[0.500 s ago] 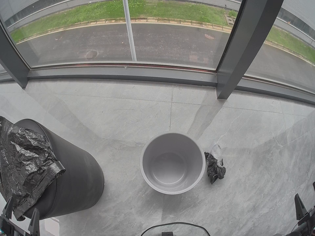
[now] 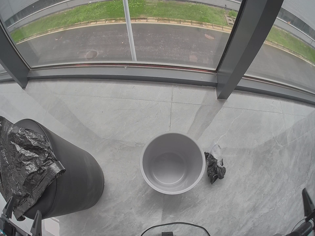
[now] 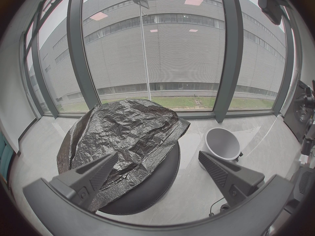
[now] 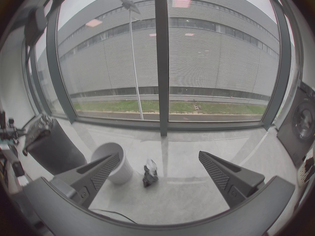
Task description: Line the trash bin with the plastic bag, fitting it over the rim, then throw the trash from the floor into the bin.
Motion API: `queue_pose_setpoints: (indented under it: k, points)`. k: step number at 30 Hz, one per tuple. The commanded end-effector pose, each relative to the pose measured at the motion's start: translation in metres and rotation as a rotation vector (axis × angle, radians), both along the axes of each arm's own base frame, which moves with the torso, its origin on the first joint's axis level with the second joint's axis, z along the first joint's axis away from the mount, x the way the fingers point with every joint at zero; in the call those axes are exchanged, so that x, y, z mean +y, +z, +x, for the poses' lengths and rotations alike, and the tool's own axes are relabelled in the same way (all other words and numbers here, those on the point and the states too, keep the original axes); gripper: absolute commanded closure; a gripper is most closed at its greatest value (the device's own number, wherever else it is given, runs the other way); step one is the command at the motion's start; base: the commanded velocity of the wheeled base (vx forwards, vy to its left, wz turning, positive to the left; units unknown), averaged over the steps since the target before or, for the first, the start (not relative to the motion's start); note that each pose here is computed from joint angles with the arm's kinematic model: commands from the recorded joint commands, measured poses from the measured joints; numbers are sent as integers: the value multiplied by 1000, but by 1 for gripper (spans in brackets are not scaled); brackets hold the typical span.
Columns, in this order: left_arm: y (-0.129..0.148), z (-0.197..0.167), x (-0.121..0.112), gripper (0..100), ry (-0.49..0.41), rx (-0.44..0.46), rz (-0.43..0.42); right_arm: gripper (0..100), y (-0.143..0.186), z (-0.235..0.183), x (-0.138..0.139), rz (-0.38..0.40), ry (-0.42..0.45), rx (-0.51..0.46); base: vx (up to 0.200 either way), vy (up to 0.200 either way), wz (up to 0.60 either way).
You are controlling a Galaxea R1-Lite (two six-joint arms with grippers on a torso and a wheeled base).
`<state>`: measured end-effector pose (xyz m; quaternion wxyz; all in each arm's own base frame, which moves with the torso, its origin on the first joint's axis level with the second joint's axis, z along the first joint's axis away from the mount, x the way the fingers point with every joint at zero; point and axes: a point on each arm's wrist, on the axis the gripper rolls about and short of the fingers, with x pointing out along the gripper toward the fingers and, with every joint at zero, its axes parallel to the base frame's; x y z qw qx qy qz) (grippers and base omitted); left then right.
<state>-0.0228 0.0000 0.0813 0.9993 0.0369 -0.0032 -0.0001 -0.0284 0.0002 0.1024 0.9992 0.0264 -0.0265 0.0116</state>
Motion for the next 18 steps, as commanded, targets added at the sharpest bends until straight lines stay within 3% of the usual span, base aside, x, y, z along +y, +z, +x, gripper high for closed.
queue_pose_setpoints:
  k: [1, 3, 4, 6, 7, 9, 10, 11, 12, 13, 16, 18]
  points:
    - [-5, 0, 0, 0, -15, 3, -3, 0, 75, 11, 1, 132, 84, 20, 0, 0, 0]
    - [0, -1, 0, 0, -21, -16, -15, 0, 73, 15, 2, 125, 107, 40, 0, 0, 0]
    - [14, -1, 0, 0, -33, -29, -59, 0, 71, 16, 2, 126, 127, 47, 0, 0, 0]
    - [68, -2, 0, 0, -74, -71, -220, 0, 63, 17, 3, 128, 186, 68, 0, 0, 0]
    - [83, -1, 0, 0, -91, -73, -256, 0, 60, 18, 4, 129, 206, 84, 0, 0, 0]
    - [100, 7, 0, 0, -132, -29, -187, 0, 51, 18, 5, 125, 245, 101, 0, 0, 0]
    - [101, 15, -1, 0, -130, 4, -60, 0, 46, 15, 5, 122, 256, 92, 0, 0, 0]
    - [99, 17, -1, 0, -133, 17, 6, 0, 45, 14, 5, 122, 259, 91, 0, 0, 0]
    - [95, 23, -1, 0, -150, 48, 146, 0, 42, 12, 5, 121, 266, 85, 0, 0, 0]
    - [92, 25, -2, 0, -158, 64, 203, 0, 41, 11, 5, 120, 268, 81, 0, 0, 0]
    - [92, 31, -3, 0, -216, 94, 261, 0, 37, 11, 5, 121, 267, 87, 0, 0, 0]
    - [91, 39, -5, 0, -284, 123, 345, 0, 36, 11, 5, 120, 267, 93, 0, 0, 0]
